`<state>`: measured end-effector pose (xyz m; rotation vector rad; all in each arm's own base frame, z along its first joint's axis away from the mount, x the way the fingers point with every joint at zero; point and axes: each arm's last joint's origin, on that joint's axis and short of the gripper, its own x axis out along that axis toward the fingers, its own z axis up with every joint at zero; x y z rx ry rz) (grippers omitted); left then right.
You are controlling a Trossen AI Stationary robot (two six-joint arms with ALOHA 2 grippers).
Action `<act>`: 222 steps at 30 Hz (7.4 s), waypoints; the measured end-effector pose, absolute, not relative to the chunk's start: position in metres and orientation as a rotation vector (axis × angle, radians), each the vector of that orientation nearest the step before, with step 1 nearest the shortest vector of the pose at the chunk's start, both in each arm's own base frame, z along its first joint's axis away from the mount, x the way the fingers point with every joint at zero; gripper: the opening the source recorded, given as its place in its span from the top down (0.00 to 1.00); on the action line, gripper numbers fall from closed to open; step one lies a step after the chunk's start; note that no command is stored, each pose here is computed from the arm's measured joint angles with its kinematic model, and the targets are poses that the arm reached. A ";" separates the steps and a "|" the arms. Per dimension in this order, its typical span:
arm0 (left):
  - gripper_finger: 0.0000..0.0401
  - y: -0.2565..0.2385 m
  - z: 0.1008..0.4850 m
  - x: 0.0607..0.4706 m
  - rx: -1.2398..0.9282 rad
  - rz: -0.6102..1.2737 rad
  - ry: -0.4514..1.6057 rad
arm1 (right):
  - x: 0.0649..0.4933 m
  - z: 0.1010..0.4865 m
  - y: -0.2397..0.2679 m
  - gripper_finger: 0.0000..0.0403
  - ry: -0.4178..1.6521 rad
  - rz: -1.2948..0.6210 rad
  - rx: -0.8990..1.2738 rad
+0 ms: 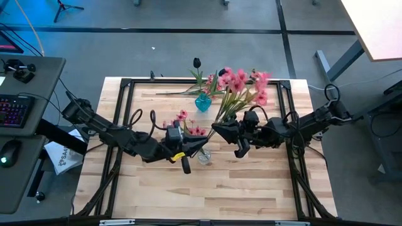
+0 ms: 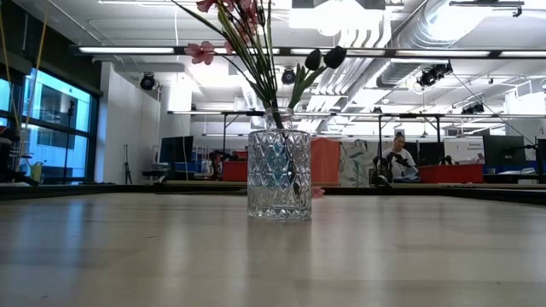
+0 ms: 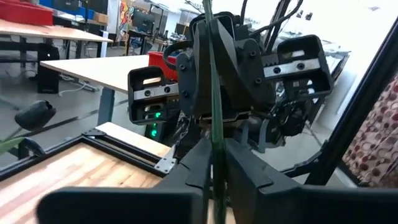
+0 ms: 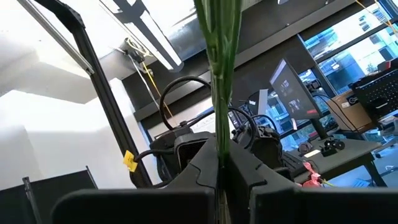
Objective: Sort flowers into vase by color
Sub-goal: Put the bottom pink flower into the transparent vase
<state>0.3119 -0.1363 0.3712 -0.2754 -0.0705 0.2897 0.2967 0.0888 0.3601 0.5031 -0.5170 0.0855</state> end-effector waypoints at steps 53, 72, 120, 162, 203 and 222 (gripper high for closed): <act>0.62 -0.156 0.331 0.179 -0.299 0.341 0.172 | 0.189 0.269 0.085 1.00 -0.239 0.221 0.450; 0.62 -0.081 0.321 0.117 -0.263 0.449 0.315 | 0.197 0.296 0.085 1.00 -0.175 0.185 0.423; 0.62 -0.113 0.297 0.246 -0.324 0.094 0.158 | 0.280 0.414 0.085 1.00 -0.197 0.857 0.213; 0.62 -0.055 0.354 0.164 -0.352 0.115 0.054 | 0.221 0.248 0.121 1.00 -0.063 0.328 0.311; 0.62 -0.055 0.346 0.163 -0.323 0.137 0.126 | 0.355 0.299 0.095 1.00 0.212 0.324 -0.314; 0.62 -0.055 0.345 0.163 -0.320 0.139 0.135 | 0.356 0.297 0.089 0.95 0.266 0.207 -0.138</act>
